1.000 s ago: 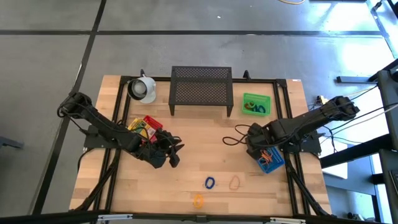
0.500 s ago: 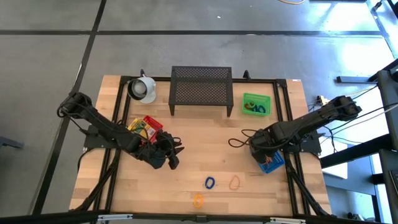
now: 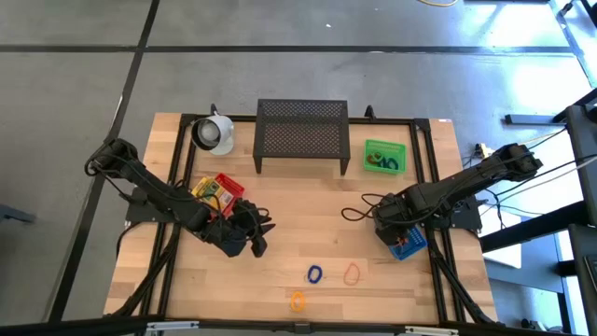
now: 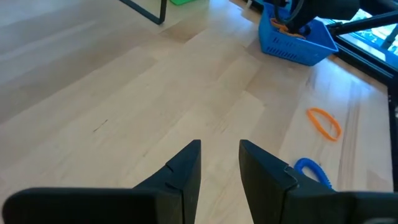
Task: Pick & Place Office Desk Supplies
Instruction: Put the black rubber band into the blue bin, then put the orange rubber band into the blue bin
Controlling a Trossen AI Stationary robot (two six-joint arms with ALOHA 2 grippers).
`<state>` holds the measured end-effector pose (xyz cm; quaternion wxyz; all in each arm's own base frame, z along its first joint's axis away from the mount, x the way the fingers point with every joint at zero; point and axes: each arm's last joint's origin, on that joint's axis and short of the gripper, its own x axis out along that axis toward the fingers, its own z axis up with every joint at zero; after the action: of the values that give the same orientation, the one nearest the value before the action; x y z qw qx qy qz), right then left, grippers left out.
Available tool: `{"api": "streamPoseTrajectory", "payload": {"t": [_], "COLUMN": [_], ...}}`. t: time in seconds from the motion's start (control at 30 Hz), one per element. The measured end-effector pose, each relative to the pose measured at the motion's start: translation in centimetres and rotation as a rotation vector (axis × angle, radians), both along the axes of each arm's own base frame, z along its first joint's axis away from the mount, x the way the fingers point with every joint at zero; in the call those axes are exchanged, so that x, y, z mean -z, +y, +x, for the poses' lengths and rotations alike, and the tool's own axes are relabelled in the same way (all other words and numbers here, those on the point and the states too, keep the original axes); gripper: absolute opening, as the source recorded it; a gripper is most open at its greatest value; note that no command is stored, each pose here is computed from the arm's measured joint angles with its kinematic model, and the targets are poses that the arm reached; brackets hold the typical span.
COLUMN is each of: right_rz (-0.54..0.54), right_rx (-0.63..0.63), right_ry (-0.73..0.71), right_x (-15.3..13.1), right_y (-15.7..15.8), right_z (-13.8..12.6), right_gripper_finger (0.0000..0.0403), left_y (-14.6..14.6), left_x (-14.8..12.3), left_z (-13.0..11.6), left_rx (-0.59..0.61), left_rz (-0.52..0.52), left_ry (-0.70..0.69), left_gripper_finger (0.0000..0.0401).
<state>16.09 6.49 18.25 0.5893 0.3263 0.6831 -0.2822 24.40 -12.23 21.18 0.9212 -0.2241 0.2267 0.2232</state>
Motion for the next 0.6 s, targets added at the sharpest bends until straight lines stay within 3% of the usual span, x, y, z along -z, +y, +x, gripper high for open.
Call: {"api": "streamPoseTrajectory", "payload": {"t": [0.27,0.6], "right_rz": [-0.020,-0.070], "right_rx": [-0.066,-0.183], "right_ry": [-0.061,-0.273], "right_x": [-2.1,-6.9], "right_y": [0.2,0.8], "right_z": [1.0,3.2], "right_gripper_finger": [0.0186,0.0194], "left_y": [-0.2,-0.1], "left_x": [0.0,0.0], "left_z": [-0.1,-0.1], "left_rx": [-0.004,-0.015], "left_rz": [-0.017,-0.017], "left_ry": [-0.006,-0.012], "left_gripper_finger": [0.0102,0.0102]}}
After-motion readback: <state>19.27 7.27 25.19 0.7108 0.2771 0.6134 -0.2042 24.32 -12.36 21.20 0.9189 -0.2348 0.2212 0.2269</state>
